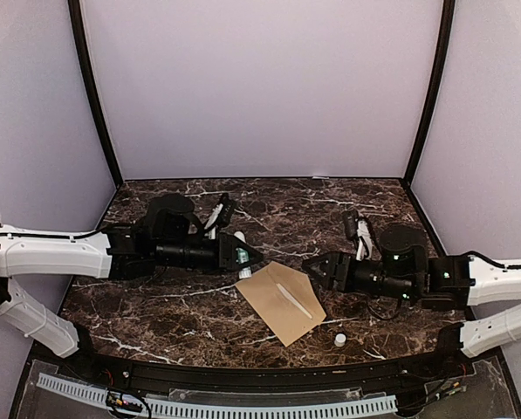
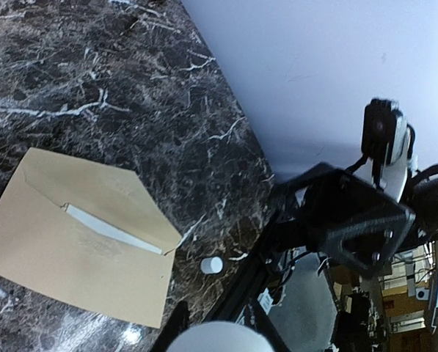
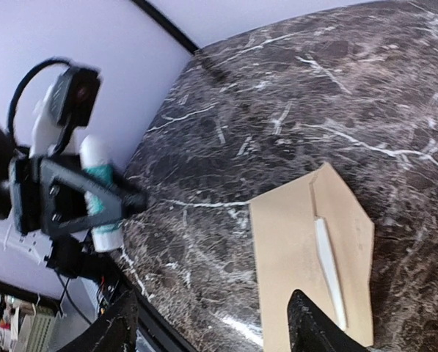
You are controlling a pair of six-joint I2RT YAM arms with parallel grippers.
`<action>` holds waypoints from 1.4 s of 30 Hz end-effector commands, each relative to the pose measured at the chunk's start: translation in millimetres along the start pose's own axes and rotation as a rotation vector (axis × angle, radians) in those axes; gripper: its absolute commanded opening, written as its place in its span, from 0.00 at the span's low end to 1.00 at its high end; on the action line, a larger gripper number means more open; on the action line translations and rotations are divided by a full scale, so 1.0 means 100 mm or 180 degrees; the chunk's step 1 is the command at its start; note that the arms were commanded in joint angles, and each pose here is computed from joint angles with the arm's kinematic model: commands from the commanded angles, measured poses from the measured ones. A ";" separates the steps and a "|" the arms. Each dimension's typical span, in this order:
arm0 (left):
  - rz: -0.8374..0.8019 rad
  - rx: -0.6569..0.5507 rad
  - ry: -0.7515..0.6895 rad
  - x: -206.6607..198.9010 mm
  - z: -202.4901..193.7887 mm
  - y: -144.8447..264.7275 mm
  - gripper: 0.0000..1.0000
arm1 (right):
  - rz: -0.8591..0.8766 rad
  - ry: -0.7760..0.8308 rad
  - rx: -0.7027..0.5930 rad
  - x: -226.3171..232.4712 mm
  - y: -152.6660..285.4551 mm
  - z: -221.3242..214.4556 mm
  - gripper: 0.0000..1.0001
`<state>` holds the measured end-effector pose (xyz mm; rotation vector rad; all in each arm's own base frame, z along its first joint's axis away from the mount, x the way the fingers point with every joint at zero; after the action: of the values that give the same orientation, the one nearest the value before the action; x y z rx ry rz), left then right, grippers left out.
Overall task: Place the letter into the envelope and seal it
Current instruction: Seal the envelope flap on the envelope.
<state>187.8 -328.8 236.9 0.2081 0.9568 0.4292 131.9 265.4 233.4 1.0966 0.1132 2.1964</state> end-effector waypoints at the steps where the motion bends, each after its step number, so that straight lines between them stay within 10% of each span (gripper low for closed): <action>1: 0.0318 0.0619 -0.0282 0.28 -0.31 0.00 0.03 | -0.0451 -0.0127 0.0083 -0.49 -0.03 0.05 0.63; 23: 0.0581 0.1629 -0.0760 0.95 -0.62 -0.66 0.04 | -0.0985 -0.0406 0.0556 -1.47 -0.69 -0.11 0.33; 42: 0.0634 0.1877 -0.0666 1.30 -0.76 -0.82 0.03 | -0.0368 -0.0085 0.0992 -1.09 -0.96 -0.40 0.26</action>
<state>212.3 -345.7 73.8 0.8487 0.8346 0.3141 203.8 257.0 81.0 1.2831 0.5401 1.9649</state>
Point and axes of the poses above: each gripper's point midway between its finger pads, its own y axis back along the fingers, its own x axis along the line the jaws close on, z = x × y, the point moved 6 cm from there along y, back along the fingers, and after that the axes turned 4 degrees about -y, right-handed, at the moved point
